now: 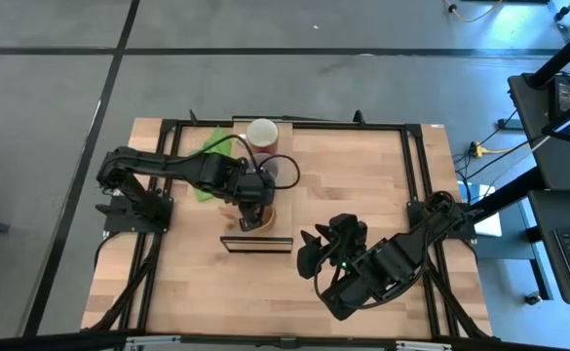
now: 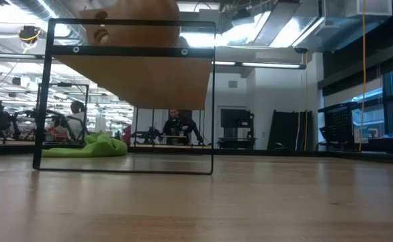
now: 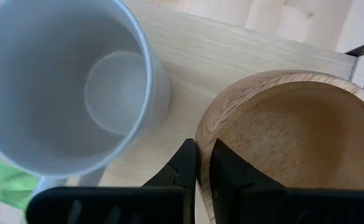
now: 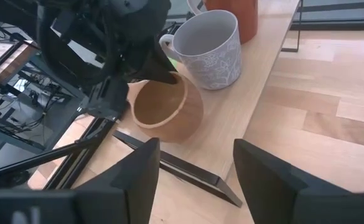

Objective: Stack small to large cups/mugs on shelf
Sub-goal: Put the brown mug on the shelf

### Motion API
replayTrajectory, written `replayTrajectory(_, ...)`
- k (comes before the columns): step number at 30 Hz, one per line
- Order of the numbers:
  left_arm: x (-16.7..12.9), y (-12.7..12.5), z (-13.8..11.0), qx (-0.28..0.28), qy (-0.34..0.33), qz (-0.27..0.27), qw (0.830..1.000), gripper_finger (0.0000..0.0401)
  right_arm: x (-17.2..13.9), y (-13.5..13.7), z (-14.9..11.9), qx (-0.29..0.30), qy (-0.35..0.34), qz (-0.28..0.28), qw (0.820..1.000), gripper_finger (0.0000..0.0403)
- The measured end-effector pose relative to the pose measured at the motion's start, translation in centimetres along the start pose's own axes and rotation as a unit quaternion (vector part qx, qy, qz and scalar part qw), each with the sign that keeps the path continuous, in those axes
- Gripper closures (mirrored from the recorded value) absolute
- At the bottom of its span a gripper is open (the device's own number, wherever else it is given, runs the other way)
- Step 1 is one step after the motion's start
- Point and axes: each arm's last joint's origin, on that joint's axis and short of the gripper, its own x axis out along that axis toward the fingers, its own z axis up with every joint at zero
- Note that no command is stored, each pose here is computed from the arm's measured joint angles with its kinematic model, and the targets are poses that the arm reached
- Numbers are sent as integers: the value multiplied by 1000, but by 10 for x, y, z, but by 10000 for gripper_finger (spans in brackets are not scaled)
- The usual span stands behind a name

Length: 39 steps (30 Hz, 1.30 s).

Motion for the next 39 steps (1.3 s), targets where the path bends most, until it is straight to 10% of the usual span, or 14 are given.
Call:
replayTrajectory(28,8,1,7,-12,-11,-23,1000,386,0,0,0,-15,2,-1,1000,197)
replayTrajectory(39,8,1,7,-13,-15,-18,1000,329,1,0,-1,-17,15,-3,1000,197)
